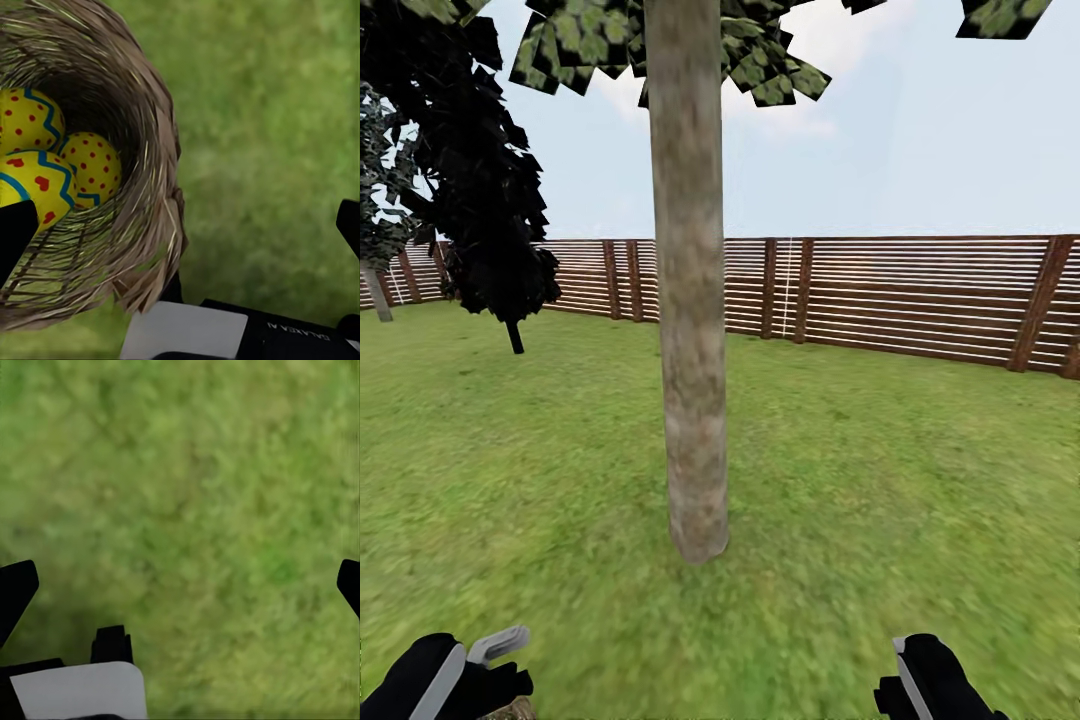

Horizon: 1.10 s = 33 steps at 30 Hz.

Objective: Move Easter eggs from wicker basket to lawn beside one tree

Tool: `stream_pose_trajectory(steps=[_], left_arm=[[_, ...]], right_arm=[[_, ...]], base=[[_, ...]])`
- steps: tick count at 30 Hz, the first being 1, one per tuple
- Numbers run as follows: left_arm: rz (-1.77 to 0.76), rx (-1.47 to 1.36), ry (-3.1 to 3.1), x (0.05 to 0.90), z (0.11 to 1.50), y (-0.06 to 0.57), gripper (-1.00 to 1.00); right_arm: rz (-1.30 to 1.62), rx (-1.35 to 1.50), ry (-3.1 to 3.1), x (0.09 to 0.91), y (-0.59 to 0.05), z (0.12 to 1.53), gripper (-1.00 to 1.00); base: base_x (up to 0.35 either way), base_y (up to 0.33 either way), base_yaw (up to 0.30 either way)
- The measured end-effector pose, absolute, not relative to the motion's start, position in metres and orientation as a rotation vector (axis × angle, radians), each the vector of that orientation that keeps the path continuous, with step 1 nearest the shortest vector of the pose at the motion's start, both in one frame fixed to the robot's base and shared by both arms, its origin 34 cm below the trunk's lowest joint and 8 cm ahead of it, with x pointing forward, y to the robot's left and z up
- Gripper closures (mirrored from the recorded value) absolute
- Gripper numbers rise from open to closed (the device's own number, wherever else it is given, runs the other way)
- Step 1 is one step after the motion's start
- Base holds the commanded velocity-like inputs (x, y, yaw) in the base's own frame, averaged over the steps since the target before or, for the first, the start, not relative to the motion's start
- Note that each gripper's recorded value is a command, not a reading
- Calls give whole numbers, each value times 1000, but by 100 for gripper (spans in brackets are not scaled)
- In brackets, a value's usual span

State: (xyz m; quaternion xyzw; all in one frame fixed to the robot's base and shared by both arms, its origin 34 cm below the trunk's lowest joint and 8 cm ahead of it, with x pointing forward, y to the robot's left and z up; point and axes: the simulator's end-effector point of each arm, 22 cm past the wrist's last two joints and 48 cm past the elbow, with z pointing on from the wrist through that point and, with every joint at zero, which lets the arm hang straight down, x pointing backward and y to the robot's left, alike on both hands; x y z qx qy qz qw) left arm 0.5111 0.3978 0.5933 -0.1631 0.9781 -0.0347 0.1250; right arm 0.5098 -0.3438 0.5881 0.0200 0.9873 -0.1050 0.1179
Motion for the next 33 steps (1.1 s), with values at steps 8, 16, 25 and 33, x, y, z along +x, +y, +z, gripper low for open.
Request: stream_pose_trajectory(steps=[8,16,25,33], left_arm=[[-102,-475,2850,512,601,398,-100],[-102,-475,2850,512,601,398,-100],[-96,-480,2849,511,601,402,-100],[-99,-479,2850,511,601,399,-100]], right_arm=[[-308,59,2888,510,-344,595,-100],[-310,62,2886,511,-346,596,-100],[-313,63,2885,511,-347,597,-100],[-315,64,2884,511,-348,597,-100]], base=[[-6,0,0],[0,0,6],[0,0,242],[0,0,86]])
